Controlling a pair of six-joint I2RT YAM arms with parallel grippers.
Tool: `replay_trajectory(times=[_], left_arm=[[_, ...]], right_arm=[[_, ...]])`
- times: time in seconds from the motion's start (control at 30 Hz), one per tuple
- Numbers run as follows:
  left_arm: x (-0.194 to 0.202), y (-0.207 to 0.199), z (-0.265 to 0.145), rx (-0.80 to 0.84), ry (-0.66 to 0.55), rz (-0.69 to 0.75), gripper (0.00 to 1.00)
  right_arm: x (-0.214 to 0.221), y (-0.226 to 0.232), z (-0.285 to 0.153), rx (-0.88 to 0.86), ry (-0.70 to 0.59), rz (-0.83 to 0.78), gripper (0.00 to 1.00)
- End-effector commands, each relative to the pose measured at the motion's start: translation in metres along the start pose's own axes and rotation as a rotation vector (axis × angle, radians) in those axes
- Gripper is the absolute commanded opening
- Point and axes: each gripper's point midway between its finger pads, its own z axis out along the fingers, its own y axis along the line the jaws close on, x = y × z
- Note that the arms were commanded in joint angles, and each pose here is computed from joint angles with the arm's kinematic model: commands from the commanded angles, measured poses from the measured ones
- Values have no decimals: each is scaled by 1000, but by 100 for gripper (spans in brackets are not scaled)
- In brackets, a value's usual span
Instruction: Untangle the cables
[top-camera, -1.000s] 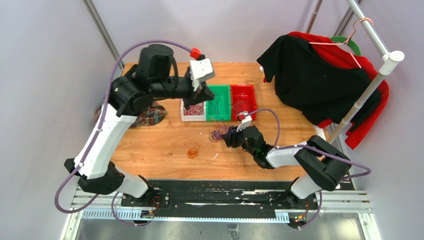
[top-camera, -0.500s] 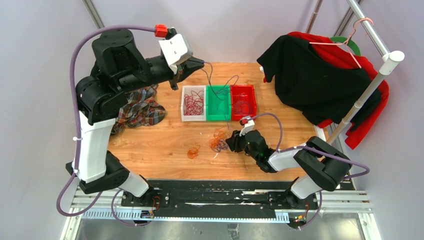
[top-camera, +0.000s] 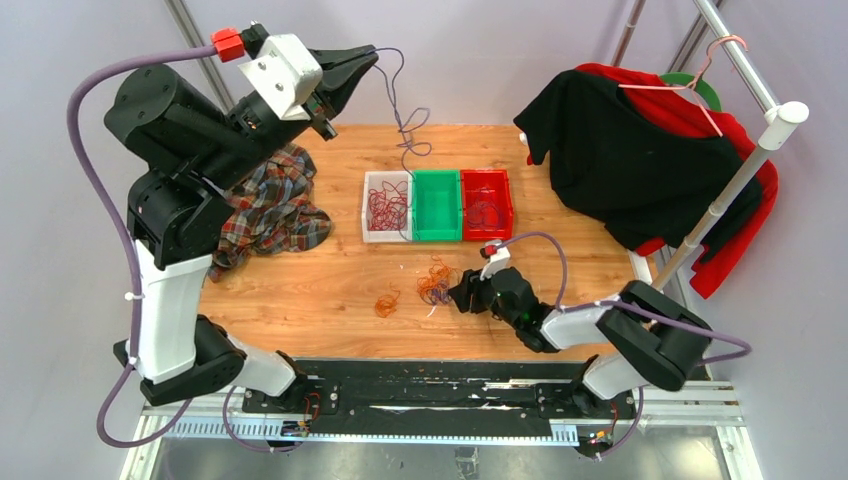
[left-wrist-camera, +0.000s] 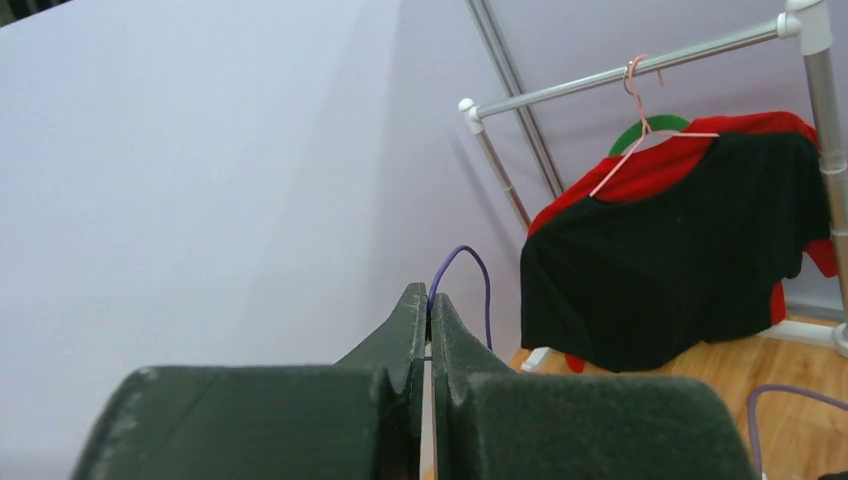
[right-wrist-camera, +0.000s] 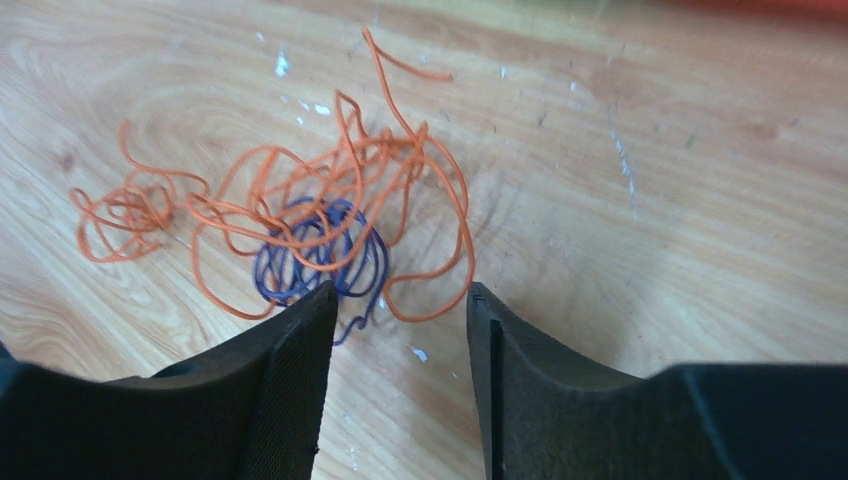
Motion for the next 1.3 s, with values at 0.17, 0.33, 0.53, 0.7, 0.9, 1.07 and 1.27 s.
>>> replay_trajectory(times=[0.17,0.33,0.53,0.7,0.9,1.07,1.27], left_arm=[[67,-29,25,64,122,-41,0],[114,-49,48,100,203,-95,0],[173,-79,81,180,309,-146,0],[215,-92,112,193,345,-147,1],[272,-101,146,183,400,-87,0],[310,-105,161,186,428,17,0],[348,-107,169,180,464,119,1]], right_arm=[[-83,12,-33,56,-170,-64,66],[-121,-10,-59,192,-276,-99,73],[-150,-60,-92,475,-405,-44,73],[-163,-89,-111,640,-426,-27,72],[-165,-115,-118,719,-403,14,71],[-159,-126,-121,745,-394,24,70],[-146,-136,-121,755,-370,45,68]])
